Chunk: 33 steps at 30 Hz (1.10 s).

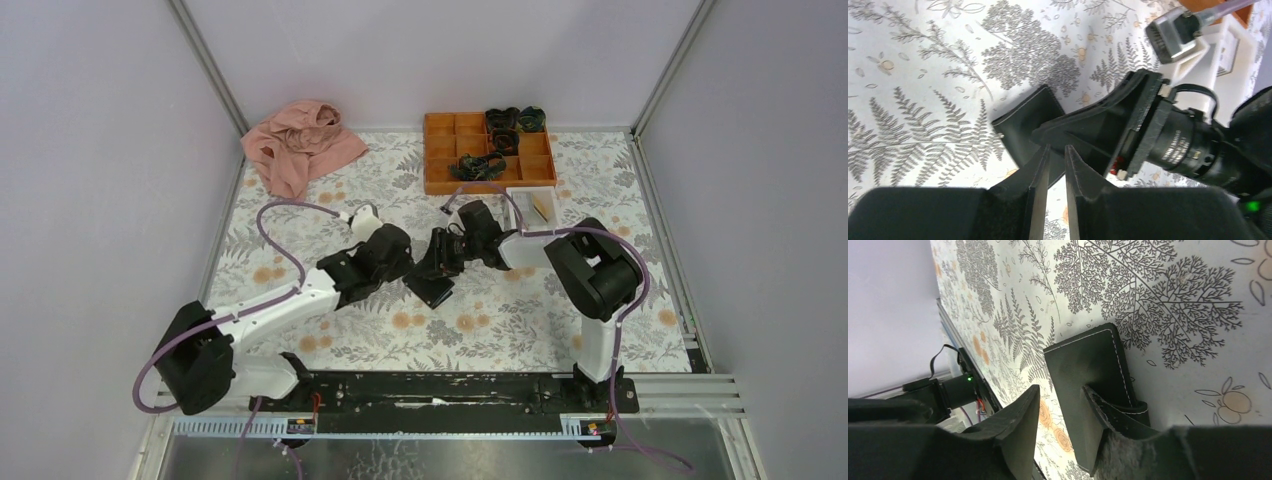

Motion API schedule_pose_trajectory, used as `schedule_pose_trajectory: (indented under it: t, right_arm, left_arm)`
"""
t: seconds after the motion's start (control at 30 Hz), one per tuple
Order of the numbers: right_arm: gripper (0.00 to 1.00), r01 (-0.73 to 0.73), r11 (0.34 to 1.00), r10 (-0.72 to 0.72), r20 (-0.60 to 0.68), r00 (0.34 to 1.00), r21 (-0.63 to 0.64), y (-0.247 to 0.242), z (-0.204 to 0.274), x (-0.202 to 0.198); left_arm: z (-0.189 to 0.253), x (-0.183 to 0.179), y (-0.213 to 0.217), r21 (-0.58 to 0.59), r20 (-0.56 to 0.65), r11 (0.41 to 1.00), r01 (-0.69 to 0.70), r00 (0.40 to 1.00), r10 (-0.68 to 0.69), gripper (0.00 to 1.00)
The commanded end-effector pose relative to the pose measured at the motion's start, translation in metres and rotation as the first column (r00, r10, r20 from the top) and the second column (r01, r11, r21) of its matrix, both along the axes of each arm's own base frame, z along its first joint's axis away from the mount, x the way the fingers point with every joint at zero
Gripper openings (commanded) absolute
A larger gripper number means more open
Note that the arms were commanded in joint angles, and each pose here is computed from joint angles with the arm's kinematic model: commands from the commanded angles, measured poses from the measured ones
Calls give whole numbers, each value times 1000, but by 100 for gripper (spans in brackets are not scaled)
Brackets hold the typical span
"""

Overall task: Put the credit cards into the card holder
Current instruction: Close the card holder at the center of the board.

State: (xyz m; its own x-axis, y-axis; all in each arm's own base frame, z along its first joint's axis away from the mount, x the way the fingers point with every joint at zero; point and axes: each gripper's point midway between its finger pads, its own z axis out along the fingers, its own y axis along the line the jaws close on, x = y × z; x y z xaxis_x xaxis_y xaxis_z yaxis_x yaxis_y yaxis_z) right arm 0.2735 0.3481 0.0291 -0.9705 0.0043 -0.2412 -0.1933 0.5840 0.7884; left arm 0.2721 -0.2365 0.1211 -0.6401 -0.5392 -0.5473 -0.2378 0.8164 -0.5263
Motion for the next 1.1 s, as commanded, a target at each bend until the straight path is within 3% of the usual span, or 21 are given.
schedule_pose_trajectory:
  t: [0.0,0.7,0.87,0.93,1.07]
  right_arm:
    - [45,5,965,-17,-42,999,-261,-47,-43,-9]
    - [46,-62,986,75,80,994,-152,-16,54,-6]
    - [45,-42,982,70,147,987,-186,-18,73,5]
    - [37,-16,969,61,180,982,-245,-27,74,12]
    - [11,59,923,28,219,975,-381,-54,65,21]
  left_arm:
    - [-9,-9,22,47,-12,997,-62,998,62,25]
    - [-42,-50,51,71,-62,992,-107,992,111,26]
    - [-48,-56,43,81,-70,994,-72,994,78,26]
    - [-49,-58,37,77,-71,996,-54,996,59,26]
    - [-54,-61,20,80,-87,997,0,996,7,26]
